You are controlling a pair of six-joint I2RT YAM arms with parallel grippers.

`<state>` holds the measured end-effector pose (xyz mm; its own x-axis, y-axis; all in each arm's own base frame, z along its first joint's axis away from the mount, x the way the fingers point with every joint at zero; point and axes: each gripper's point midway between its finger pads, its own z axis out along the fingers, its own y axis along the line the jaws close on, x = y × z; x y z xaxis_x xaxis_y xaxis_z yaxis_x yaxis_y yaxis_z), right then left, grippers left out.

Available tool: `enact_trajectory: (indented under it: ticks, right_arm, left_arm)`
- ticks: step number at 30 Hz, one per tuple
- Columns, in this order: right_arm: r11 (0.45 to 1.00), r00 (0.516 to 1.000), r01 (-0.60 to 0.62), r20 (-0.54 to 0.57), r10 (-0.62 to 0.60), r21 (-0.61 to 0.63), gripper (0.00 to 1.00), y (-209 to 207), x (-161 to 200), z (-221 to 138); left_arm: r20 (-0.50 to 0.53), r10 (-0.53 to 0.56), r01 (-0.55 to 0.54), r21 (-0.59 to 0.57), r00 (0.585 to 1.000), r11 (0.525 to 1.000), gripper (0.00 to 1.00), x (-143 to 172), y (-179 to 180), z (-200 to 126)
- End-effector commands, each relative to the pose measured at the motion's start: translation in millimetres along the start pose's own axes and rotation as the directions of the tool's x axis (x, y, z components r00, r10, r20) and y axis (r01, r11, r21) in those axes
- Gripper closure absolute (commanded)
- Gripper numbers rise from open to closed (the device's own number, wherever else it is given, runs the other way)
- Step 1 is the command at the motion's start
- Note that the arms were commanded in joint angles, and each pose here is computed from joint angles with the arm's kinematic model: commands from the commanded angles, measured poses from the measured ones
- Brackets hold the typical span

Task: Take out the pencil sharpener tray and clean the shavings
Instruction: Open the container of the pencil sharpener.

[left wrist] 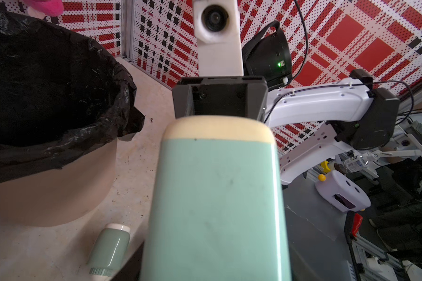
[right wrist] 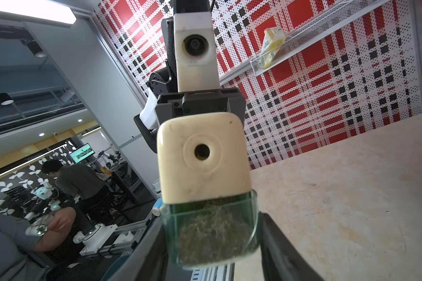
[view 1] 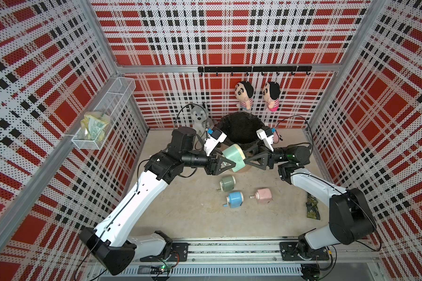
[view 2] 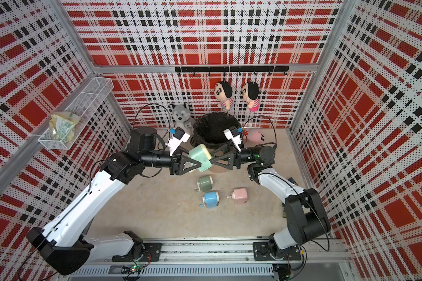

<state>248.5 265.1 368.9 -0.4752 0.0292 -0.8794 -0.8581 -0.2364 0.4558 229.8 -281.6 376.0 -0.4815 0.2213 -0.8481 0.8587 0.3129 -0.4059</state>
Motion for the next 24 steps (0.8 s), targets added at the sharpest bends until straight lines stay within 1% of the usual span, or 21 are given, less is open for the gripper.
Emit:
enact_trajectory:
  ticks: [1, 5, 19, 24]
  right_arm:
    - [0.999, 1.000, 0.016, 0.000, -0.016, -0.038, 0.58, 19.8, -8.2, -4.2]
    - [0.999, 0.999, 0.035, 0.001, -0.035, -0.039, 0.57, 25.1, -9.9, -4.4]
    - [0.999, 0.999, 0.035, 0.011, -0.035, -0.020, 0.59, 24.5, -20.7, -8.5]
    - [0.999, 0.999, 0.030, 0.021, -0.031, 0.028, 0.60, 15.5, -26.8, -10.8]
  left_arm:
    - [0.008, 0.051, -0.051, 0.006, 0.999, 0.999, 0.54, -4.8, -4.0, -2.5]
    - [0.005, 0.053, -0.053, -0.012, 0.999, 0.999, 0.53, -5.2, -1.3, -1.7]
    - [0.001, 0.056, -0.056, -0.089, 0.998, 0.994, 0.53, -10.9, 13.6, -0.1]
    - [0.022, 0.060, -0.057, -0.126, 0.998, 0.990, 0.53, -20.2, 21.5, -6.7]
